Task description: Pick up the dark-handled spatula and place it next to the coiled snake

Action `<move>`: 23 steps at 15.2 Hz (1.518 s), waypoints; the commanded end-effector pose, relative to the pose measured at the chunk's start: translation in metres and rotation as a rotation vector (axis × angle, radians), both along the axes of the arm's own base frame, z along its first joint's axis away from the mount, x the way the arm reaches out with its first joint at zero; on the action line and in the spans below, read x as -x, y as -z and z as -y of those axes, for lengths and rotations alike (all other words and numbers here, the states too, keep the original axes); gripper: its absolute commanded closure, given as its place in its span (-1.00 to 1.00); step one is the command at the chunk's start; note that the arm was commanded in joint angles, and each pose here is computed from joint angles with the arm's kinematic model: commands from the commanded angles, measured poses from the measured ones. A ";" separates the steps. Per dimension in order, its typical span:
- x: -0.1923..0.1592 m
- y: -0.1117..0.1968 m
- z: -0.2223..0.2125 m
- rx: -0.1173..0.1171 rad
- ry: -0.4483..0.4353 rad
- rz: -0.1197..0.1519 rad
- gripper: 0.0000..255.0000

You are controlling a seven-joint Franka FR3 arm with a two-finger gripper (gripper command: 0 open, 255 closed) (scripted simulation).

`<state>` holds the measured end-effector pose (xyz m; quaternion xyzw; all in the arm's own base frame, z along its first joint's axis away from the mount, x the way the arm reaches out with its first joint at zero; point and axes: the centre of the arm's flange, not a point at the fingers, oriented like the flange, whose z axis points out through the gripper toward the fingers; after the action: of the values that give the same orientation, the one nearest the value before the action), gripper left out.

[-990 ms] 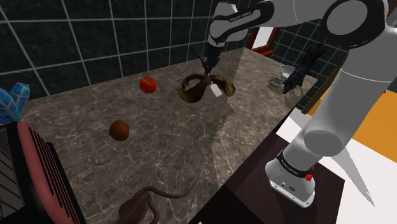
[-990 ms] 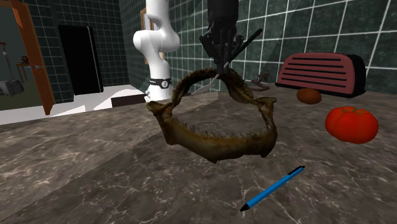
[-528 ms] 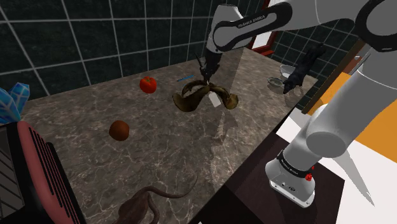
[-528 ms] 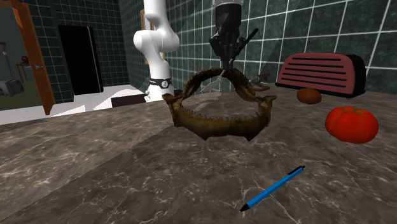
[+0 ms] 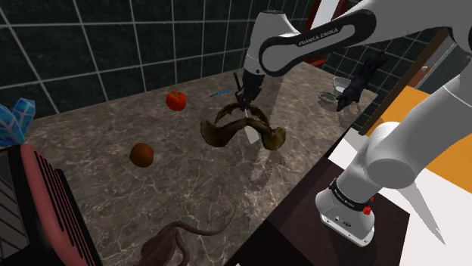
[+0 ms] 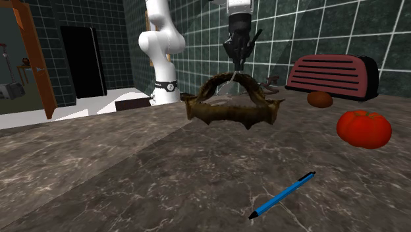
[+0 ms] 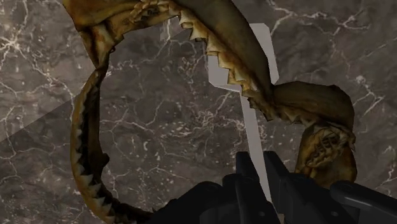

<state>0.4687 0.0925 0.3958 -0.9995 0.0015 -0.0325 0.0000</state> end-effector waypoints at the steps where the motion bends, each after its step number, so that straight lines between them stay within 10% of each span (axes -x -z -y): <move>1: 0.018 -0.002 -0.022 0.000 0.001 0.001 1.00; 16: 0.143 -0.002 -0.174 0.000 0.001 0.001 1.00; 23: 0.143 0.035 -0.174 0.000 0.001 0.001 1.00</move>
<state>0.3264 0.2656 0.3667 -0.9995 0.0021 -0.0330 0.0000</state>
